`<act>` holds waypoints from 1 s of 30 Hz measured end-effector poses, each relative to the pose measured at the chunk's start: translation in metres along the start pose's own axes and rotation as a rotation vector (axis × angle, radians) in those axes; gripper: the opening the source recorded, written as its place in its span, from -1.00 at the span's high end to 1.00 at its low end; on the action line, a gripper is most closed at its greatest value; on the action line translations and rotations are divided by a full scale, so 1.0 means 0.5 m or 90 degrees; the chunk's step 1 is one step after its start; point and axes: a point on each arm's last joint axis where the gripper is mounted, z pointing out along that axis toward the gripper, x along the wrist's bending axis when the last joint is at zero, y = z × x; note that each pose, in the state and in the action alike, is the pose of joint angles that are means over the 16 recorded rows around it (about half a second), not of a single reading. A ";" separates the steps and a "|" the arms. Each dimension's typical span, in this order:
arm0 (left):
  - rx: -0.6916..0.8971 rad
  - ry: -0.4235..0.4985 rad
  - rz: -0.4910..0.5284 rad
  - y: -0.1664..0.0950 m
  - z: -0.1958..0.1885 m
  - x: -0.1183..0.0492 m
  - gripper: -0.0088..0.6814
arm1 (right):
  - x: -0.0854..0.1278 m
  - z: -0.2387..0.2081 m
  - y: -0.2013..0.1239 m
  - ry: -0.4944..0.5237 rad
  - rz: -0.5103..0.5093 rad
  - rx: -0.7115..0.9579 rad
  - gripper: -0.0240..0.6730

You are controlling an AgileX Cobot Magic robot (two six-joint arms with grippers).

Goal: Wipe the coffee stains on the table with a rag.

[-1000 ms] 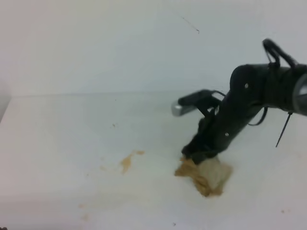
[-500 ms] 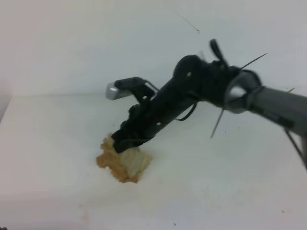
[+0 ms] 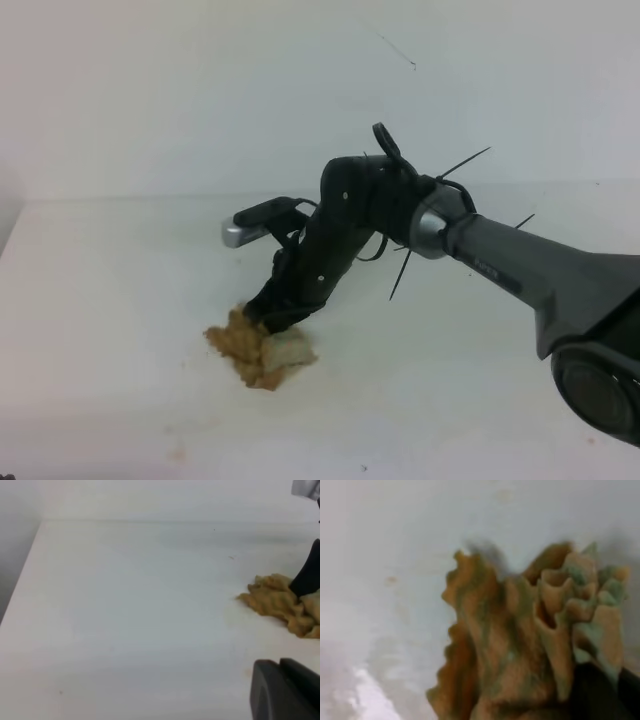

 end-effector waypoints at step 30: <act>0.000 0.000 0.000 -0.002 0.000 0.000 0.98 | -0.182 -0.465 -0.131 -0.192 0.109 -0.141 0.87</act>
